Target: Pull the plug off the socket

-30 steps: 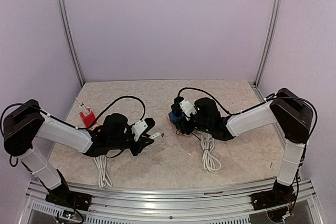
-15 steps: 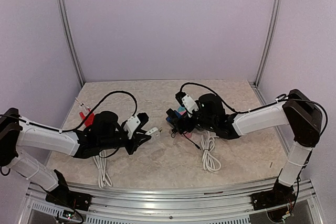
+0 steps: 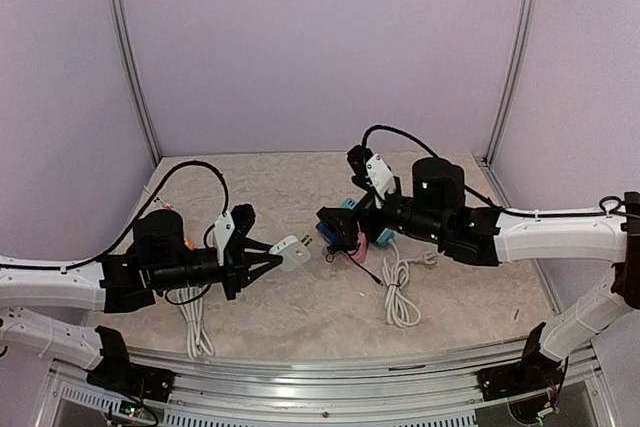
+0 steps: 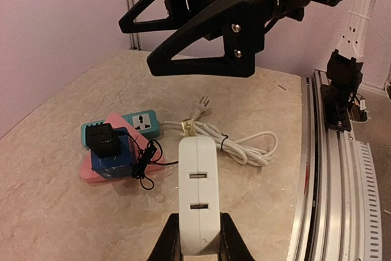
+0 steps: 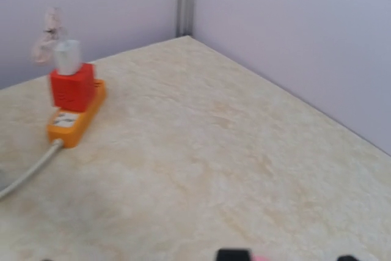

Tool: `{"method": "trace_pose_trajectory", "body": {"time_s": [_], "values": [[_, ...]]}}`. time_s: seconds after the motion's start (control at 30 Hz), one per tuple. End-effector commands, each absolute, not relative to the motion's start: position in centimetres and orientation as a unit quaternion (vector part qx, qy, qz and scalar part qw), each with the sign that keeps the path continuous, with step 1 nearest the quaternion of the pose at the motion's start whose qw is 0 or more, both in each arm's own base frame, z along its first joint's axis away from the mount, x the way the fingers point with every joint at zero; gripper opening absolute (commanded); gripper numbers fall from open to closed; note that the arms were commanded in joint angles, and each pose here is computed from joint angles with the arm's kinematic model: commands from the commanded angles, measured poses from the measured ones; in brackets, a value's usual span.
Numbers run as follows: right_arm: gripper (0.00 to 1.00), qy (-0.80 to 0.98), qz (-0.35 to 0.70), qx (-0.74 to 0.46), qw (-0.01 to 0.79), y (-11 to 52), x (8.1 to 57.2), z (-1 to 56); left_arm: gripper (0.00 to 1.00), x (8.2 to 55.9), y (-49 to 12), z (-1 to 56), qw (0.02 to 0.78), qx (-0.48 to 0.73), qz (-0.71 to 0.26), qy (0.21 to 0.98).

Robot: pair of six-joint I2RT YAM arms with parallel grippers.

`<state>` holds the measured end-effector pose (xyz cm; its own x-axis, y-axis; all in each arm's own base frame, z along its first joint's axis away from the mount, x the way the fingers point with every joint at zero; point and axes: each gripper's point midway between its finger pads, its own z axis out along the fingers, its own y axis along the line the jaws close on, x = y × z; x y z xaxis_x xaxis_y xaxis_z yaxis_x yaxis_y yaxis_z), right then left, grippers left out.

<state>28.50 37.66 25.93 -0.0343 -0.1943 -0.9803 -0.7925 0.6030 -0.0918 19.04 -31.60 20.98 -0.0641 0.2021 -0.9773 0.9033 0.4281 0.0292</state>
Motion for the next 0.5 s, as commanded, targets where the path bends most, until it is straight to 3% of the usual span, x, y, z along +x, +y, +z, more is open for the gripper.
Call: {"method": "trace_pose_trajectory", "body": {"time_s": [0.0, 0.47], "values": [[1.00, 0.674, 0.271, -0.397, 0.561, 37.3, 24.5, 25.2, 0.00, 16.4, -31.8, 22.8, 0.520, 0.433, -0.378, 0.632], [1.00, 0.635, 0.333, -0.399, 0.571, 37.1, 19.3, 29.3, 0.00, 14.5, -32.8, 26.4, 0.502, 0.419, -0.428, 0.624]]}}
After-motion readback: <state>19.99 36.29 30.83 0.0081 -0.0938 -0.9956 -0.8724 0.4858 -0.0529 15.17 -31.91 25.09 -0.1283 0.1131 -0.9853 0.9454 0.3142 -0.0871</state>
